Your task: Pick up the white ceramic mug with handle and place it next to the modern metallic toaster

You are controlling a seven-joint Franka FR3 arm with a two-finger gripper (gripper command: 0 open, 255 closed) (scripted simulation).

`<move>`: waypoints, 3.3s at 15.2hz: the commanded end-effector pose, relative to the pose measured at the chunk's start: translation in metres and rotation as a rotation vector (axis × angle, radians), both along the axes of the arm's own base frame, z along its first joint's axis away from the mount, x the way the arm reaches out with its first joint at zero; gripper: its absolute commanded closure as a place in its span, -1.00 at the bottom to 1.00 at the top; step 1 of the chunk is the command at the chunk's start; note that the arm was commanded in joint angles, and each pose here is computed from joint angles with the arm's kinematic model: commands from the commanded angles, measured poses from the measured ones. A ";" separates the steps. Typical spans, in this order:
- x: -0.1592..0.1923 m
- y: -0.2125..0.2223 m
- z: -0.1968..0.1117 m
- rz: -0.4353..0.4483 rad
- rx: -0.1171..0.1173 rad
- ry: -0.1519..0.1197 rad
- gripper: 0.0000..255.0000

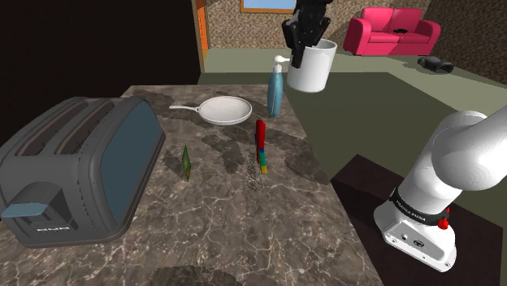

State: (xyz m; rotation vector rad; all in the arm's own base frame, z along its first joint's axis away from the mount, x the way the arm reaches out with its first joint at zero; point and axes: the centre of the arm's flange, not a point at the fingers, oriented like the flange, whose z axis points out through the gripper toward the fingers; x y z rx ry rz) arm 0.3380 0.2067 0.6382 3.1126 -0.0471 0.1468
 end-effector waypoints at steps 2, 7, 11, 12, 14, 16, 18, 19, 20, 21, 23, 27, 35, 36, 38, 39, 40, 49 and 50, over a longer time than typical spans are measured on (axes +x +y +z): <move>0.011 0.009 0.009 0.000 0.000 0.000 1.00; 0.064 0.048 0.009 0.000 0.000 0.000 1.00; 0.107 0.079 0.009 0.000 0.000 0.000 1.00; 0.117 0.087 0.009 0.000 0.000 0.000 1.00; 0.139 0.103 0.009 0.000 0.000 0.000 1.00; 0.160 0.119 0.010 0.000 0.000 0.000 1.00; 0.181 0.135 0.010 0.000 0.000 0.000 1.00; 0.186 0.139 0.010 0.000 0.000 0.000 1.00; 0.186 0.139 0.004 0.000 0.000 0.000 1.00; 0.186 0.139 -0.001 0.000 0.000 0.000 1.00; 0.186 0.139 -0.012 0.000 0.000 0.000 1.00; 0.186 0.139 -0.033 0.000 0.000 0.000 1.00; 0.186 0.139 -0.075 0.000 0.000 0.000 1.00; 0.186 0.139 -0.080 0.000 0.000 0.000 1.00; 0.186 0.139 -0.091 0.000 0.000 0.000 1.00; 0.186 0.139 -0.096 0.000 0.000 0.000 1.00; 0.186 0.139 -0.101 0.000 0.000 0.000 1.00; 0.186 0.139 -0.149 0.000 0.000 0.000 1.00; 0.186 0.139 -0.154 0.000 0.000 0.000 1.00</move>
